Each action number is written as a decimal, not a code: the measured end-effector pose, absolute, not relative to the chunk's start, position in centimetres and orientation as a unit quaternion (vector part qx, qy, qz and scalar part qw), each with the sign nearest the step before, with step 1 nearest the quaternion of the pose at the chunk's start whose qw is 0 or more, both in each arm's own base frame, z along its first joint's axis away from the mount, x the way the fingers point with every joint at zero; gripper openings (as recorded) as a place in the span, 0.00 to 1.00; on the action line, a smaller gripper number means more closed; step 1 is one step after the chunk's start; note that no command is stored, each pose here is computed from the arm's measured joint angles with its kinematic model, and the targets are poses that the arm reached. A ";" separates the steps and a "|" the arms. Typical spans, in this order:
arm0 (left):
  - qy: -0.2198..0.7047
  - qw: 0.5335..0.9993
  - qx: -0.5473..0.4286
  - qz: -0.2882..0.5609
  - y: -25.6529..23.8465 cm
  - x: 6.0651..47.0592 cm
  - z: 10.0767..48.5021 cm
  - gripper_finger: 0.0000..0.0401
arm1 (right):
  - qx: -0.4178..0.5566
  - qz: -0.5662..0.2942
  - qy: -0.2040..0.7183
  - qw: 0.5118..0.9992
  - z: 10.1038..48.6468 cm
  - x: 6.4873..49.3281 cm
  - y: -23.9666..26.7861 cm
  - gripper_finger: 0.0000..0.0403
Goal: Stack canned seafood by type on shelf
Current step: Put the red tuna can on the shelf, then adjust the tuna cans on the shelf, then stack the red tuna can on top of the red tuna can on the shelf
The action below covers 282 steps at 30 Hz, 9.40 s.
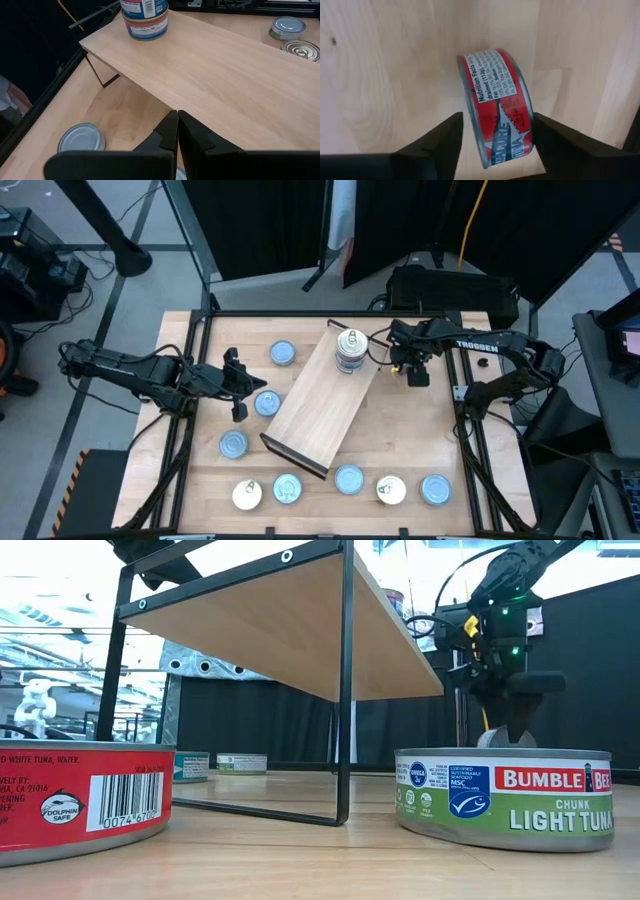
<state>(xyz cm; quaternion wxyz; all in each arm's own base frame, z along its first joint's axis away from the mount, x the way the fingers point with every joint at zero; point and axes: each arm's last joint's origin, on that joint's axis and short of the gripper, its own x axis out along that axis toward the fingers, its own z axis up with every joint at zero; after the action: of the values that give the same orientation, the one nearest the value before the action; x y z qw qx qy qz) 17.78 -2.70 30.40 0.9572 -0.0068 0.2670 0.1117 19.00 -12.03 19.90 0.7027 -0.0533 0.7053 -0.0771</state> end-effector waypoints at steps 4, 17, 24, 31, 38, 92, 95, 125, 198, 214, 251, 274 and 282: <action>0.267 0.957 -0.007 0.112 -2.7 17.8 30.4 0.04 | -0.045 -0.080 0.710 0.699 19.9 18.9 -12.0 0.44; 0.267 0.957 -0.007 0.112 -2.7 17.8 30.4 0.04 | 0.008 -0.107 0.726 0.680 20.4 17.9 -11.3 0.33; 0.267 0.957 -0.007 0.112 -2.7 17.8 30.4 0.04 | 0.102 -0.148 0.721 0.670 23.6 16.7 -9.4 0.32; 0.264 0.956 -0.003 0.124 -2.6 17.8 30.4 0.04 | 0.214 -0.154 0.651 0.712 28.2 15.9 -6.6 0.33; 0.258 0.954 0.006 0.155 -2.4 17.7 30.5 0.04 | 0.301 -0.125 0.548 0.770 32.6 14.5 -3.2 0.33; 0.192 0.970 0.072 0.128 -2.6 18.5 31.9 0.04 | 0.450 -0.280 0.127 0.838 25.0 29.1 7.0 0.35; 0.186 0.973 0.069 0.121 -2.7 18.6 32.0 0.04 | 0.455 -0.293 0.119 0.832 24.8 29.2 6.9 0.40; 0.190 0.978 0.057 0.062 -3.0 18.6 32.0 0.04 | 0.226 -0.263 0.194 0.918 26.9 26.3 6.9 0.78; 0.184 0.977 0.075 0.081 5.0 24.5 29.6 0.04 | 0.119 -0.217 0.147 0.958 23.4 26.1 3.2 0.00; 0.169 0.983 0.065 0.007 4.2 24.3 29.9 0.04 | 0.147 -0.147 0.114 0.971 20.8 28.6 9.5 0.00; 0.146 0.931 -0.019 -0.334 -9.2 18.4 32.6 0.04 | 0.098 -0.071 0.041 0.992 28.2 24.8 13.1 0.00; 0.306 0.937 0.009 -0.168 -22.4 18.4 22.2 0.04 | 0.134 -0.052 0.083 0.986 28.1 23.0 14.1 0.00; 0.340 0.932 -0.037 -0.119 -22.9 19.4 19.8 0.04 | 0.127 -0.081 0.043 0.988 28.9 23.1 14.0 0.00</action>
<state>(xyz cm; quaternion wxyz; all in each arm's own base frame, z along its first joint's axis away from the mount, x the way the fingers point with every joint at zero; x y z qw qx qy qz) 19.41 -22.93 19.82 0.9322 -0.0371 0.3396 -0.1195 23.11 13.97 28.86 0.9877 0.1268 0.0434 -0.0810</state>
